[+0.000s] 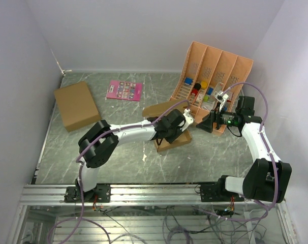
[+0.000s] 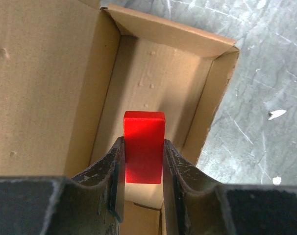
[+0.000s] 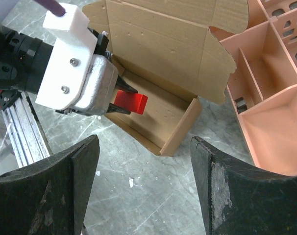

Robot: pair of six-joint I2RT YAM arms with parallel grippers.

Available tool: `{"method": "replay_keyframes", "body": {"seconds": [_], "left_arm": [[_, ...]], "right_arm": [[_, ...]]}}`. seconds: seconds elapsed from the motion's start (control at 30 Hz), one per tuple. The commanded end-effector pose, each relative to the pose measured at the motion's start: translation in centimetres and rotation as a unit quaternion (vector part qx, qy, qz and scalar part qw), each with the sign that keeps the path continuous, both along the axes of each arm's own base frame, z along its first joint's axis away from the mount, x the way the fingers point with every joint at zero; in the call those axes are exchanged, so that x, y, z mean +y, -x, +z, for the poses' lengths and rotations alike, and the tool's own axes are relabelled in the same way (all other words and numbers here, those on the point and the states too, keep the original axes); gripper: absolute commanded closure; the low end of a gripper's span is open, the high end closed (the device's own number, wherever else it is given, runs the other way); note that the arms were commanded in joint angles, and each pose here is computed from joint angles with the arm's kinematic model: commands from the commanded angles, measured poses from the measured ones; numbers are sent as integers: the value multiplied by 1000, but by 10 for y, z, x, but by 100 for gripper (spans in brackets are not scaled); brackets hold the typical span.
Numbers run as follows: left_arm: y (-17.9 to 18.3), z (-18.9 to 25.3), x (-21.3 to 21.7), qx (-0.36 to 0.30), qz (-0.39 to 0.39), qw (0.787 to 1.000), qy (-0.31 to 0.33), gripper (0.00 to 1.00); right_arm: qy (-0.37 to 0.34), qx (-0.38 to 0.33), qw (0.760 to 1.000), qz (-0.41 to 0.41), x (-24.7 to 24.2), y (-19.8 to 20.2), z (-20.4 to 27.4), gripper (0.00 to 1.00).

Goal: Fold the paper box

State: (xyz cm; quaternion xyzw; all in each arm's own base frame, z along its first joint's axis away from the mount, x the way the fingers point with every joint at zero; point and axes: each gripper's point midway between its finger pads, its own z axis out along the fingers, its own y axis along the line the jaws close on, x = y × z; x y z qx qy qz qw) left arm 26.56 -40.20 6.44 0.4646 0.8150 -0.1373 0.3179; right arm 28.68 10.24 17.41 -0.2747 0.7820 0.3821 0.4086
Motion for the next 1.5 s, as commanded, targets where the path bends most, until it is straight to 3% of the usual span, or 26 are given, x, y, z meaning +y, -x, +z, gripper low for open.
{"method": "replay_keyframes", "body": {"seconds": [0.0, 0.4, 0.67, 0.87, 1.0, 1.03, 1.07, 1.1, 1.17, 1.23, 1.3, 1.47], "left_arm": [[-5, -3, -3, 5, -6, 1000, 10, 74], [-11, -21, 8, 20, 14, 1000, 7, 56], [-11, 6, 6, 7, 17, 999, 43, 43], [-5, 49, 7, -12, 26, 994, 105, 42], [3, 105, 23, -41, 54, 976, 207, 42], [4, 118, 31, -50, 66, 969, 235, 42], [5, 128, 41, -59, 78, 961, 260, 42], [5, 136, 53, -67, 92, 952, 285, 42], [8, 146, 79, -81, 122, 934, 326, 37], [10, 151, 106, -97, 160, 913, 363, 24], [11, 149, 135, -95, 205, 893, 390, 0], [9, 139, 175, -29, 223, 869, 441, 4]], "right_arm": [[-6, 6, 1000, 0, -2, 0, -3, 26], [-10, 4, 1000, -4, -5, 0, -1, 26], [-12, 1, 1000, -2, -5, 1, 0, 26], [-14, -18, 1000, 12, -3, 4, 7, 26], [-6, -76, 996, 41, -1, 4, 19, 25], [-8, -108, 992, 65, 3, 7, 24, 21], [-12, -145, 984, 100, 7, 13, 28, 7], [-4, -189, 973, 131, 10, 19, 31, 1], [5, -217, 965, 151, 10, 16, 35, 0], [-4, -191, 973, 131, 6, -6, 44, 0], [-1, -157, 979, 129, 2, -20, 40, 0], [6, -32, 991, 129, 3, -51, 12, 0]]}}
